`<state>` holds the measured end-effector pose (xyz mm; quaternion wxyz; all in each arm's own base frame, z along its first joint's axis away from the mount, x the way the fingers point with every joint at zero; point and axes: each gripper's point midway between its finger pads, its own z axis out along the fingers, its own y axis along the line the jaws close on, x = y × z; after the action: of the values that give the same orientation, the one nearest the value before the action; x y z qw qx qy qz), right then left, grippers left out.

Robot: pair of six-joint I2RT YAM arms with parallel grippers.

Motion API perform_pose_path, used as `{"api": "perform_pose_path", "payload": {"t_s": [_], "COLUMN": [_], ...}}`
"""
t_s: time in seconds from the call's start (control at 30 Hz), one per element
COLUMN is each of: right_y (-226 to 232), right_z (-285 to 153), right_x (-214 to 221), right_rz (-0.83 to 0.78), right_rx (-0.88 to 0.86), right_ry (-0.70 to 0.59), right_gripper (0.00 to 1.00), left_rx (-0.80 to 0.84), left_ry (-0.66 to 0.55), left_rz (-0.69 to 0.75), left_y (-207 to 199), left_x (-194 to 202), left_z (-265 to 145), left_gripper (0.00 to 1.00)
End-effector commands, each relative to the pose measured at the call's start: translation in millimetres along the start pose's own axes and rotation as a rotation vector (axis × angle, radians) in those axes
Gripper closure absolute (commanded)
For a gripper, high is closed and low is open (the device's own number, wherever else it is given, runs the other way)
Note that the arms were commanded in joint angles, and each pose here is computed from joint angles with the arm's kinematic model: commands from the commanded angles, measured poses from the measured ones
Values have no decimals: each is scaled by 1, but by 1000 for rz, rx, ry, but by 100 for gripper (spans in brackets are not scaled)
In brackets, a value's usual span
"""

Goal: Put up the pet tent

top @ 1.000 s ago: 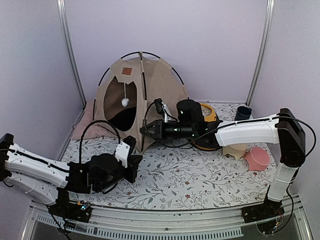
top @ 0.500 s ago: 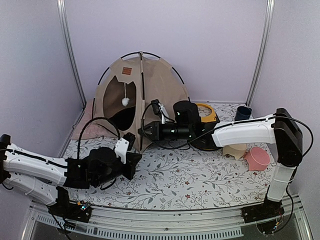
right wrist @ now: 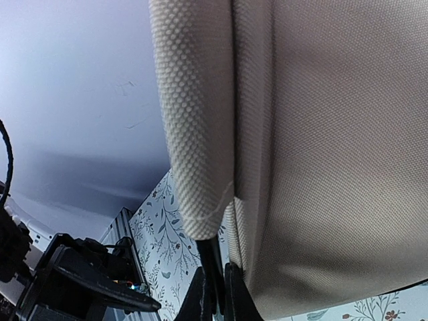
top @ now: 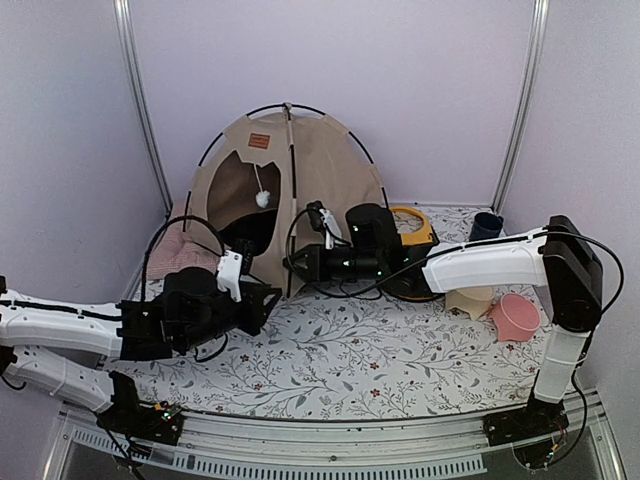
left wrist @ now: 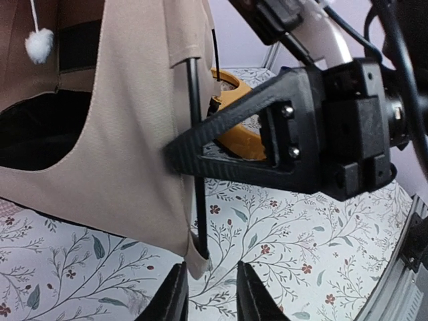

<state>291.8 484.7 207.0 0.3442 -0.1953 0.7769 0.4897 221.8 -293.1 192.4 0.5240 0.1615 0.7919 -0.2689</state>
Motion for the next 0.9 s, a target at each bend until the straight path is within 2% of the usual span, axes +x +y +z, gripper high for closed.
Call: {"api": "perform_pose_path", "payload": {"t_s": [0.0,0.2,0.37,0.5,0.6,0.87], "right_y": [-16,-22,-9,2,13,36], "right_z": [1,0,-4,-7,-7,-8], "right_x": [7,10,-4,-16,-25,-44], "right_rz": [-10,-26,-40,-35,-30,-1], "right_rx": [60,88,61,46,19,-40], "right_ry": [9,16,-8,-15,-17,-31], "right_gripper": [100,100,100,100,100,100], "left_rx": [-84,-101,33,120,128,120], "left_ry": [-3,101,163,125,92,-33], "left_rz": [-56,-63,-20,-16,16,133], "left_y": [22,35,19,10,10,8], "left_x": [-13,2,33,42,43,35], "left_z": [0,12,13,5,2,5], "left_gripper": [72,77,78,72,67,64]}}
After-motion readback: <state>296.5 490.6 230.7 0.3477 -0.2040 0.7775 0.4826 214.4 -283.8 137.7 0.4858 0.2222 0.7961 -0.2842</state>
